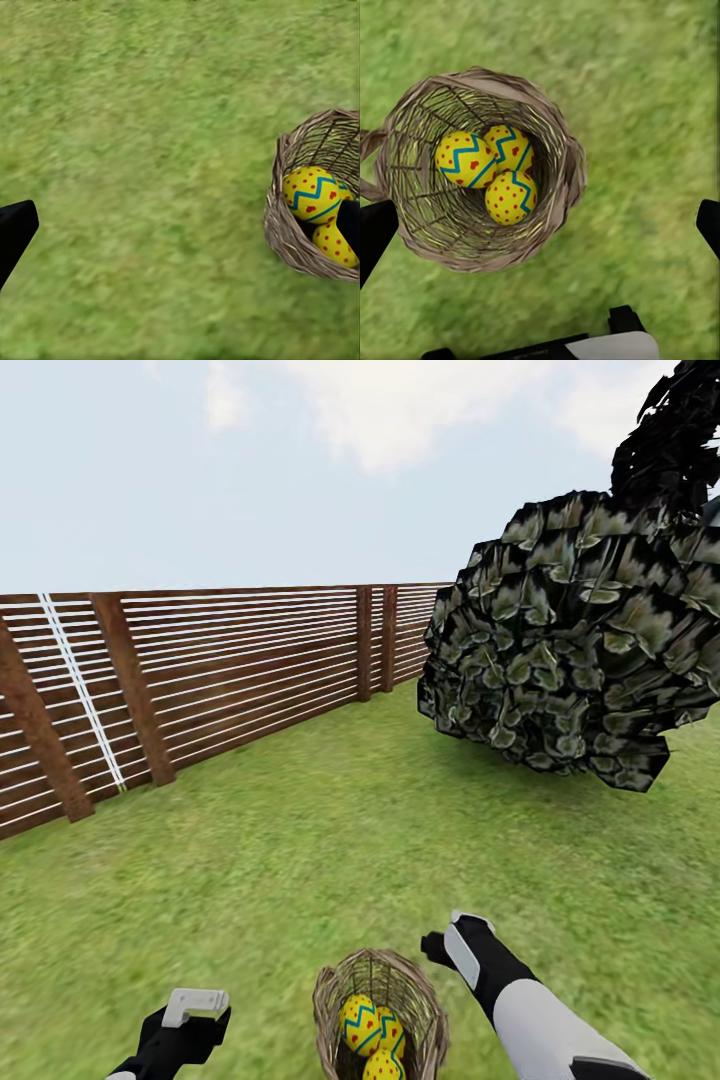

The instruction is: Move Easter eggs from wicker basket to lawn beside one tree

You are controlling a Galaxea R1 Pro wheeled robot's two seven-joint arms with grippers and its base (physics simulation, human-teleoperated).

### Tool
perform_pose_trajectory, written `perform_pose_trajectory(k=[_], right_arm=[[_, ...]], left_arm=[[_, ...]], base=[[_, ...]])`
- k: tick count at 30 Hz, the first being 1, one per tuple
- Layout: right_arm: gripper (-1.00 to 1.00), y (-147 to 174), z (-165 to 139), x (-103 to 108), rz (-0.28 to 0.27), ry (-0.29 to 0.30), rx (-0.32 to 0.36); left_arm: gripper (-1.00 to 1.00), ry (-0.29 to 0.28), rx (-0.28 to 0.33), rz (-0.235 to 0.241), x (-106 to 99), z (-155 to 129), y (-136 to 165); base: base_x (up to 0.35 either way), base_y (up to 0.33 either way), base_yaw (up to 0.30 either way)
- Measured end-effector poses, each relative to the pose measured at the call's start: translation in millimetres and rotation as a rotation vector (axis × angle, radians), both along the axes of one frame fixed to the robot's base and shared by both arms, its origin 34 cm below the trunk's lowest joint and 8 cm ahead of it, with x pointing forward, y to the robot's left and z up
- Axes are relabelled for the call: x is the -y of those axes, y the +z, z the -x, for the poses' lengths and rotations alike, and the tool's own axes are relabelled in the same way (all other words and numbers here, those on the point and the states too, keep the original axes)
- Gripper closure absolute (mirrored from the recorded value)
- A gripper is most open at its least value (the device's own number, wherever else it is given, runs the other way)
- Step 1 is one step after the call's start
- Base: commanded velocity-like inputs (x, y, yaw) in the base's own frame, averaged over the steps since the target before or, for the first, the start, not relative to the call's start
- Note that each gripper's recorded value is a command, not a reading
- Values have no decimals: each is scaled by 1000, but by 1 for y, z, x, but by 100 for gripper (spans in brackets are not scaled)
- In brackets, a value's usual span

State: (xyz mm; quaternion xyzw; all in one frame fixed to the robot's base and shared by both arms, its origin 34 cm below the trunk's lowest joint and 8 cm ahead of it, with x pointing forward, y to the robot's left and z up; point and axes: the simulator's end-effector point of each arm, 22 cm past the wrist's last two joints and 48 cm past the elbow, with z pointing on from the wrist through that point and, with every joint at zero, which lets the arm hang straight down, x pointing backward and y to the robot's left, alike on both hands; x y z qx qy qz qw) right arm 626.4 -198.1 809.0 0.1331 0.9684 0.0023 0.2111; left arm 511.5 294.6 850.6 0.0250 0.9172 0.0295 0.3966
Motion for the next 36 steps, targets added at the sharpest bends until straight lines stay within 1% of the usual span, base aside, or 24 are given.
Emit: perform_pose_trajectory(k=[16, 28, 36], right_arm=[[-100, -7, 8, 1, 2, 1, -29], [-100, -7, 7, 1, 2, 1, -28], [-100, -8, -1, 7, 9, -3, -17]], left_arm=[[-100, 1, 5, -1, 0, -1, 0], [-100, 3, 13, 0, -1, -2, 2], [-100, 5, 12, -1, -1, -6, -1]], base=[[11, 0, 0], [0, 0, 0], [0, 0, 0]])
